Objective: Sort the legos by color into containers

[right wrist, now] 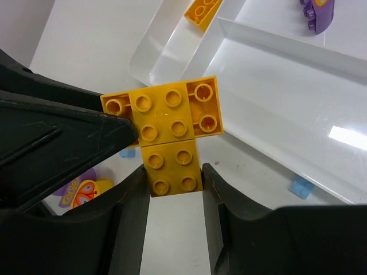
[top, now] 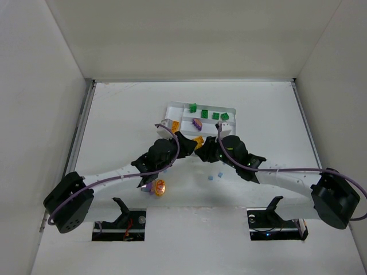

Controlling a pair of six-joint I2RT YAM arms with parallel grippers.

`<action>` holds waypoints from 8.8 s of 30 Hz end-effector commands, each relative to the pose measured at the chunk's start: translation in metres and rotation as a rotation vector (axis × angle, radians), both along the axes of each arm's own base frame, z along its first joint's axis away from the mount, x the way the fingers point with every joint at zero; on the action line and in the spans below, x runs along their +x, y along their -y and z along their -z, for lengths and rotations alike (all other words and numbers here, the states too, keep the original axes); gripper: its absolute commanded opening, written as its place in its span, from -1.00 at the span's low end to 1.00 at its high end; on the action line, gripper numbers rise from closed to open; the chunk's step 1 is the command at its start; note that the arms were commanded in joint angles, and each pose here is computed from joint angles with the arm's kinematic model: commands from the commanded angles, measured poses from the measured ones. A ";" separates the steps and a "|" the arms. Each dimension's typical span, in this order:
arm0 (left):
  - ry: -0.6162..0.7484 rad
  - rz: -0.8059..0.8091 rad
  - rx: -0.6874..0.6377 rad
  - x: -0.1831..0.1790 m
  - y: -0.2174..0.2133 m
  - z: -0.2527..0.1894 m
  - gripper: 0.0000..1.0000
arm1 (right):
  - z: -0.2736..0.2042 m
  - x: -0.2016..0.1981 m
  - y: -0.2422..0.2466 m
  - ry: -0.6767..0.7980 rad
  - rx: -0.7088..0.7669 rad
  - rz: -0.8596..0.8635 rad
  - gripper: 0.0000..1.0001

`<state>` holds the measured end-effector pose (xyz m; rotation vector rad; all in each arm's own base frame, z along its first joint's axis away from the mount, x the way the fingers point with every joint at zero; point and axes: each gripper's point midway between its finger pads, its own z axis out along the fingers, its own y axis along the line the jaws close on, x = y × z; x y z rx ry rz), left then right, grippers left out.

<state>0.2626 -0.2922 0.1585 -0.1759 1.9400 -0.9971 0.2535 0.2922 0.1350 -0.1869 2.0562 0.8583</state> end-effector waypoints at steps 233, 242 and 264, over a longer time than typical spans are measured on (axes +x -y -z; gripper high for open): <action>0.248 -0.619 0.106 0.055 -0.202 -0.012 -0.14 | 0.004 0.118 -0.123 0.015 -0.092 0.071 -0.17; 0.210 -0.614 0.074 0.057 -0.203 -0.004 -0.14 | -0.007 0.108 -0.100 0.047 -0.103 0.099 0.24; 0.197 -0.607 0.055 0.058 -0.201 -0.002 -0.13 | 0.074 -0.162 -0.144 0.157 -0.368 -0.796 0.83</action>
